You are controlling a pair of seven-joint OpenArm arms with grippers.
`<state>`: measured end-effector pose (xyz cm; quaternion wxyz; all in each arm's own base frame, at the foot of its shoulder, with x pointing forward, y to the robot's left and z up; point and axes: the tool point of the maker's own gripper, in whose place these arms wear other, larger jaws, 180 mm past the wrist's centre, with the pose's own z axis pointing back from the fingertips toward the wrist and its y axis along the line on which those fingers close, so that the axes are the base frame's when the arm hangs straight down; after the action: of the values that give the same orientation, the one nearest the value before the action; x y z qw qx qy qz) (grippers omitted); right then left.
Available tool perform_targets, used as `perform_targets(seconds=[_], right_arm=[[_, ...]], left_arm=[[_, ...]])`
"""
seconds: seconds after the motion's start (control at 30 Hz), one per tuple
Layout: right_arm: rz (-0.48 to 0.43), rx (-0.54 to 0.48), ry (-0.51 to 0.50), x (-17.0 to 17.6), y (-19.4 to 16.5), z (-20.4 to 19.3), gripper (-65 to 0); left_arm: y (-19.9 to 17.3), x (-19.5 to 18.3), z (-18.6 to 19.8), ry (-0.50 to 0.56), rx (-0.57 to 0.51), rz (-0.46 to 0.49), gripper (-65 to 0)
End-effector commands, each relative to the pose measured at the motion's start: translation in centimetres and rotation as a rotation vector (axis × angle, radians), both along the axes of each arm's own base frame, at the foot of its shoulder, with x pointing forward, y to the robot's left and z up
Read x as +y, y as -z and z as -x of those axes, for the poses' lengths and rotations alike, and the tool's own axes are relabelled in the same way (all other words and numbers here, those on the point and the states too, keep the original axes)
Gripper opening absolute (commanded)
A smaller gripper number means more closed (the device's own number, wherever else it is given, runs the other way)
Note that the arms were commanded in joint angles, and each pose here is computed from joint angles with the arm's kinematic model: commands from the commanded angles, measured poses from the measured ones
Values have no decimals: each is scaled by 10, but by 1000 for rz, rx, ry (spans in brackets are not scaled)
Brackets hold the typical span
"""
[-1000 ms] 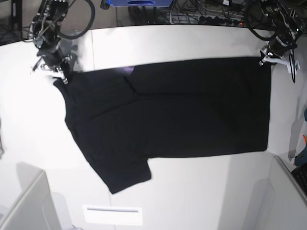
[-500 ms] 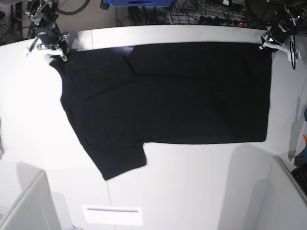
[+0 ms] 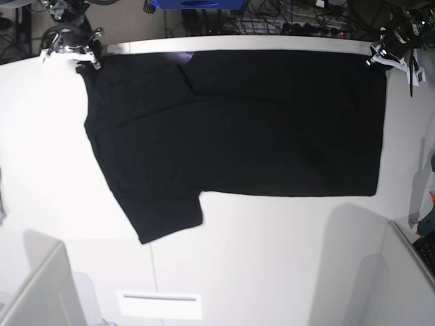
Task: Fold the T-shirt properly
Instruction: 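Drag the shirt edge further toward the robot, stretching it flat, then release the edge and move right gripper to the other sleeve edge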
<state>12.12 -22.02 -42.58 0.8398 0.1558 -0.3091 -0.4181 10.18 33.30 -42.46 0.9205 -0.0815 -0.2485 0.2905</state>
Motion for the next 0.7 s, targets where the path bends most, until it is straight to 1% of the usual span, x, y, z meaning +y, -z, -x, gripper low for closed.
perform_targets(seconds=[0.0,0.4,0.43,0.5,0.53,0.57,0.6,0.67], right_arm=[[18,-27,1,-6,-8,-2,-650],[13,-23,-5,-3,-7,-2,-650],[13,-20,-5,-3,-7,0,-617],[20,-29,-3,-5,-10,-2,-482],[24,-34,-3,-5,-12,-3,-432],[27,-37,-2,-6,-13,-3,-395],[31,-45,-5,-6,-15,-5,-383],[41,-60,-8,-7,-21,-9,-384]], left_arm=[[-1,5,7,5,29,-18,-650],[-1,5,10,3,36,-18,-650],[-1,5,10,5,36,-18,-650],[-1,4,10,7,37,-19,-650],[-1,5,11,8,39,-20,-645],[-1,5,12,10,41,-22,-579],[-4,5,10,13,35,-28,-512],[-10,6,5,26,19,-45,-377]])
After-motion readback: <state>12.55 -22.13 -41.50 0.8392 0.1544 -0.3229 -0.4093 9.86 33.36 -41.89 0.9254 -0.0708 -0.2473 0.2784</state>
